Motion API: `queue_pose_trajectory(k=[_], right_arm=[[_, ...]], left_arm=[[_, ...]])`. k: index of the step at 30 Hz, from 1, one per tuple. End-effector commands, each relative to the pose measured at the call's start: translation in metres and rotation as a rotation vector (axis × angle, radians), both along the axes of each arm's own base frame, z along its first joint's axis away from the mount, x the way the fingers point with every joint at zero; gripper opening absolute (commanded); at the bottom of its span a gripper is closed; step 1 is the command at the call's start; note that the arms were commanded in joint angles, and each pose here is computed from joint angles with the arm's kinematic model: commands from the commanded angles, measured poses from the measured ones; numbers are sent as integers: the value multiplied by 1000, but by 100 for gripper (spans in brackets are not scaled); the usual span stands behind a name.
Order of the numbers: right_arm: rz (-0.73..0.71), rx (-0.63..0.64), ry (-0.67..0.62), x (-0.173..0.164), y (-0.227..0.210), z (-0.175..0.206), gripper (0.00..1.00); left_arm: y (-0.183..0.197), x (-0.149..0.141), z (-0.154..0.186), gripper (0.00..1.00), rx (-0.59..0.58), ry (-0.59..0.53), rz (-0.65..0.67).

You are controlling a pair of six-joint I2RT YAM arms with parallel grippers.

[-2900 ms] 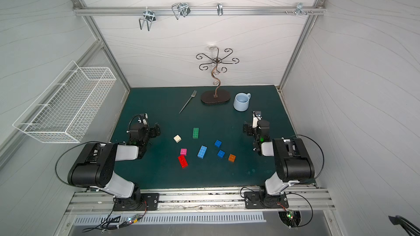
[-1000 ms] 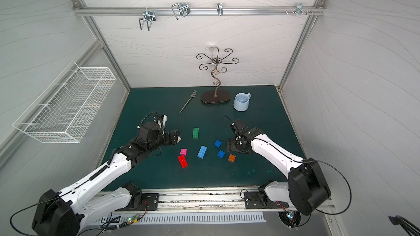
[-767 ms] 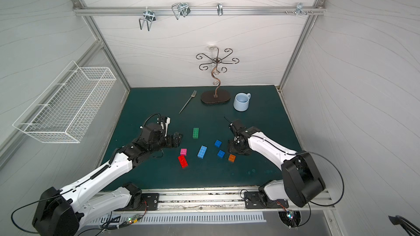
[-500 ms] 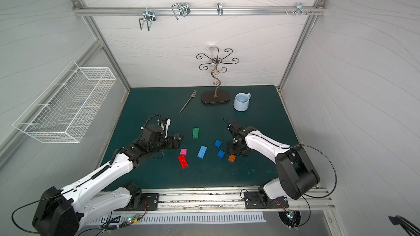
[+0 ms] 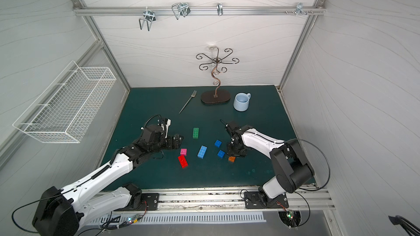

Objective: Assemble a spoon with lego
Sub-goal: Pick up the lego brick from the center of the board, then place the lego brick at the center of the board.

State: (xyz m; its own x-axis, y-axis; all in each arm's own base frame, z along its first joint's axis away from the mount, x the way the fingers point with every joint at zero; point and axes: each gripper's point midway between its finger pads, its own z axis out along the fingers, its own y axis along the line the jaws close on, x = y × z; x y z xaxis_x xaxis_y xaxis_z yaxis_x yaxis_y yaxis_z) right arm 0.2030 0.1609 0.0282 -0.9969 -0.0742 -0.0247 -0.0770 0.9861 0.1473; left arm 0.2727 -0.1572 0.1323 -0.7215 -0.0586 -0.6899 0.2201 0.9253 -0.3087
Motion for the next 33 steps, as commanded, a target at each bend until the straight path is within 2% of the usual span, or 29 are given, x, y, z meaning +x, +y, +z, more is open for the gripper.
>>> queue_pose_trajectory(k=[1,7,13,17,26,33], right_arm=[[24,-23,43,-8,-2,-3,48],[39,-31,55,-12,-1,-4,45],[43,-29,42,-12,-2,0,32],[28,-24,15,-4,-5,6,31],[7,37,-70,71,-4,33,31],[30,18,-57,95,5,27,31]], left_arm=[[-5,5,8,100,-31,-18,8],[-8,3,6,100,-24,-13,-3],[-12,1,3,100,-18,-7,-25],[-19,-1,6,100,-30,-21,-66],[-26,-1,5,100,-40,-20,-94],[-31,1,4,100,-47,-17,-112]])
